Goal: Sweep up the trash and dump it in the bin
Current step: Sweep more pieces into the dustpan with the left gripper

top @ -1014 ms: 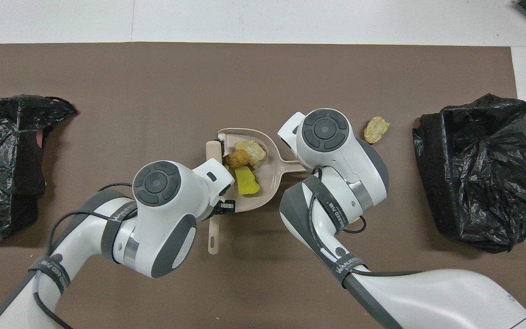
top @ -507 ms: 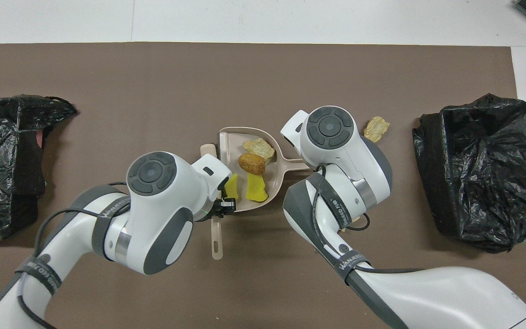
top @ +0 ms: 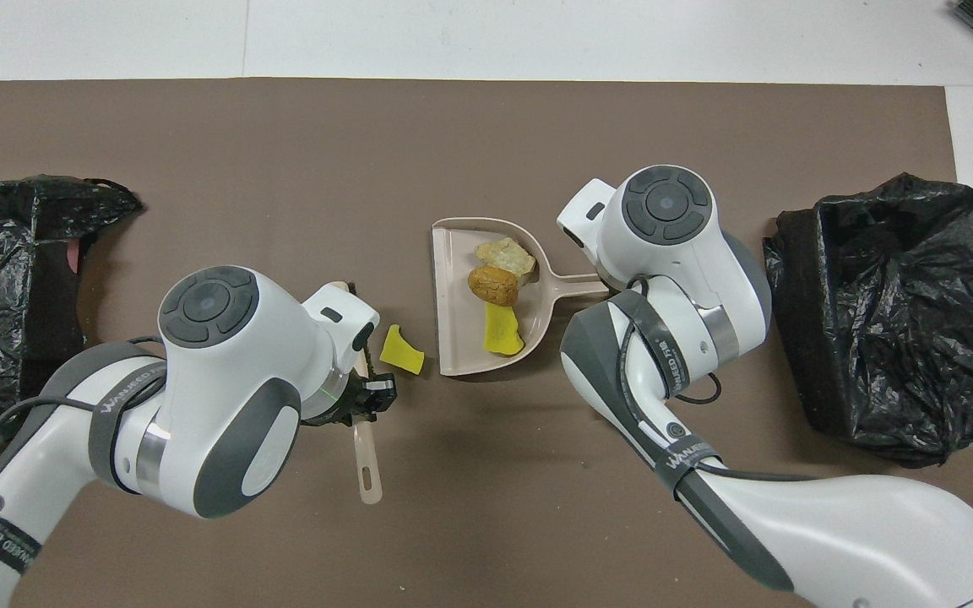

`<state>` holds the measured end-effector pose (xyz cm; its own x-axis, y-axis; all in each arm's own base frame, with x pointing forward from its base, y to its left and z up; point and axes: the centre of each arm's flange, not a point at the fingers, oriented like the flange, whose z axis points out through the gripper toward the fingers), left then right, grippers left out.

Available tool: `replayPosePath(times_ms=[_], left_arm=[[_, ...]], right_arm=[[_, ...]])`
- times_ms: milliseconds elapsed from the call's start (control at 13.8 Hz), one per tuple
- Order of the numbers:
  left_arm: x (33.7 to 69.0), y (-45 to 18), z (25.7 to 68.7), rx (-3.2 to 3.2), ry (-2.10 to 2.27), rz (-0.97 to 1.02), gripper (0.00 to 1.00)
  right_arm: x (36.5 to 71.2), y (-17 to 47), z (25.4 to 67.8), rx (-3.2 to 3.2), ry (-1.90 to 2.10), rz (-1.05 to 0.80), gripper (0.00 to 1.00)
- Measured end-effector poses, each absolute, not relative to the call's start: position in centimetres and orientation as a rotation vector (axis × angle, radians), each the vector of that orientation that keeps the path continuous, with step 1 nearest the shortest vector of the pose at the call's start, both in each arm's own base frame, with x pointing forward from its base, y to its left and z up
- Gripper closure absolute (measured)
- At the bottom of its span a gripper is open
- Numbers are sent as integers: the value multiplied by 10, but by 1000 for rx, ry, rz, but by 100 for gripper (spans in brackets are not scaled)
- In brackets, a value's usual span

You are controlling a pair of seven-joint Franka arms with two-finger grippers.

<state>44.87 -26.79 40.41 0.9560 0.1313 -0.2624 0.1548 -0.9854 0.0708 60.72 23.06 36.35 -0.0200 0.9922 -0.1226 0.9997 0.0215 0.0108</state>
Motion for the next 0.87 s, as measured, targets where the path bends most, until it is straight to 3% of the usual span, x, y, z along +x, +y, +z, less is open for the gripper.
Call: replayPosePath(times_ms=[434,869], left_arm=[[438,-263,368,3002,441,-405,74],[406,-336,354,2894,406,-398,74]], right_arm=[[598,249,359,2043,2250,-137,68],[598,248,358,2043,2251,-141,68]])
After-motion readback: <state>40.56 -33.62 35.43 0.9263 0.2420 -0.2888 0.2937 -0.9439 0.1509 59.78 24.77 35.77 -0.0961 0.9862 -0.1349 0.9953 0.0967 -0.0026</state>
